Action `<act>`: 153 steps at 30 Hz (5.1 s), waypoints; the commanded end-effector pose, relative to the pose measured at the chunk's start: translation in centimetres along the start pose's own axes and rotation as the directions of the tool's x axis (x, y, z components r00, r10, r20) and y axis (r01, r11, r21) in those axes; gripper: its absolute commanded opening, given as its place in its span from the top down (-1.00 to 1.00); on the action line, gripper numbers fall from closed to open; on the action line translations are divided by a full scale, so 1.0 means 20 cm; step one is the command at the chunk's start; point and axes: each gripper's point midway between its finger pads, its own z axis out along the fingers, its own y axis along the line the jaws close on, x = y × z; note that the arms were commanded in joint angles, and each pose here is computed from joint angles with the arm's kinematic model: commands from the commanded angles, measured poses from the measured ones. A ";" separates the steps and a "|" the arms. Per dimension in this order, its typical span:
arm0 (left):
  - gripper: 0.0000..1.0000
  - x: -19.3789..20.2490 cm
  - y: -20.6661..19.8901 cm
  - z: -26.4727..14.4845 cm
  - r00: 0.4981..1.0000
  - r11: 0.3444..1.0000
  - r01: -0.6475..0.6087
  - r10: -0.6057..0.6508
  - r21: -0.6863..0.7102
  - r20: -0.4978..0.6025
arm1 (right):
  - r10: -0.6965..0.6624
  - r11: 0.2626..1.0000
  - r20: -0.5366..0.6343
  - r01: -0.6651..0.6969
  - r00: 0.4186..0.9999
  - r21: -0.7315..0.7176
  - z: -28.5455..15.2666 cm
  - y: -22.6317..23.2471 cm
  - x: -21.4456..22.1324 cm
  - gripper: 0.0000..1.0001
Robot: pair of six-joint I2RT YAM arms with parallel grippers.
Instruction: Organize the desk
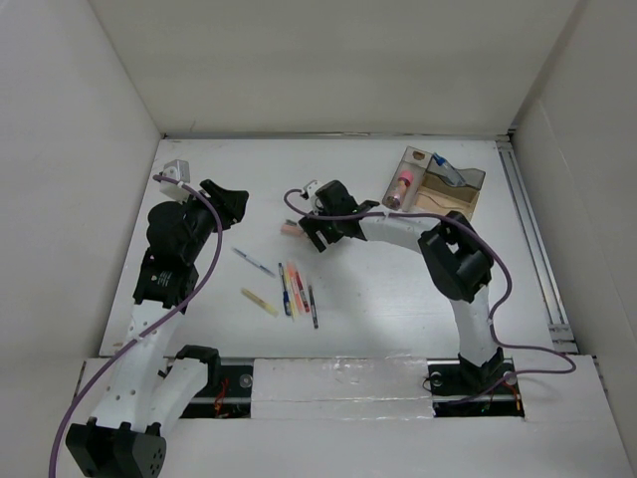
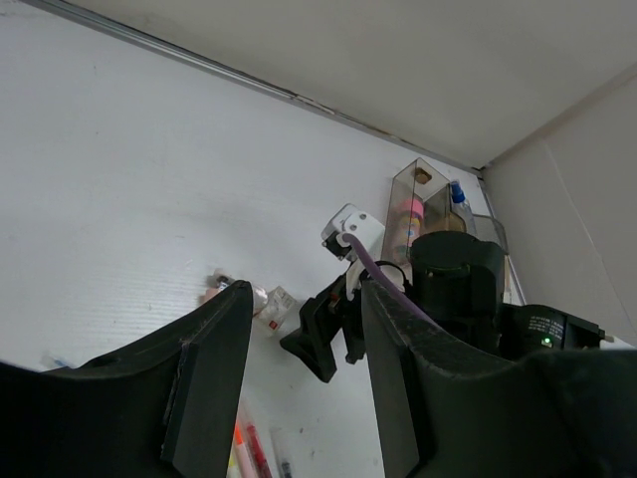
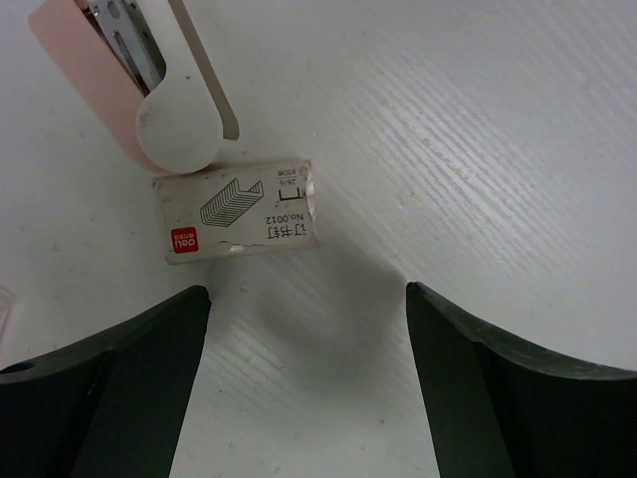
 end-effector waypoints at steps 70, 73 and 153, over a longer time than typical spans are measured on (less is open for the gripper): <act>0.14 -0.07 -0.09 0.00 0.999 0.997 -0.021 0.019 0.073 0.027 | 0.650 0.576 0.489 -0.797 0.582 0.184 -0.81 -1.45 0.16 -0.56; 0.14 -0.07 -0.09 0.00 1.000 0.997 -0.019 0.017 0.074 0.025 | 0.591 0.723 0.453 -0.687 0.667 0.069 -0.74 -1.17 -0.05 -0.21; 0.10 -0.09 -0.13 -0.03 0.999 0.994 -0.030 0.026 0.104 0.039 | 0.569 0.744 0.555 -0.667 0.608 -0.032 -0.77 -1.04 -0.33 0.66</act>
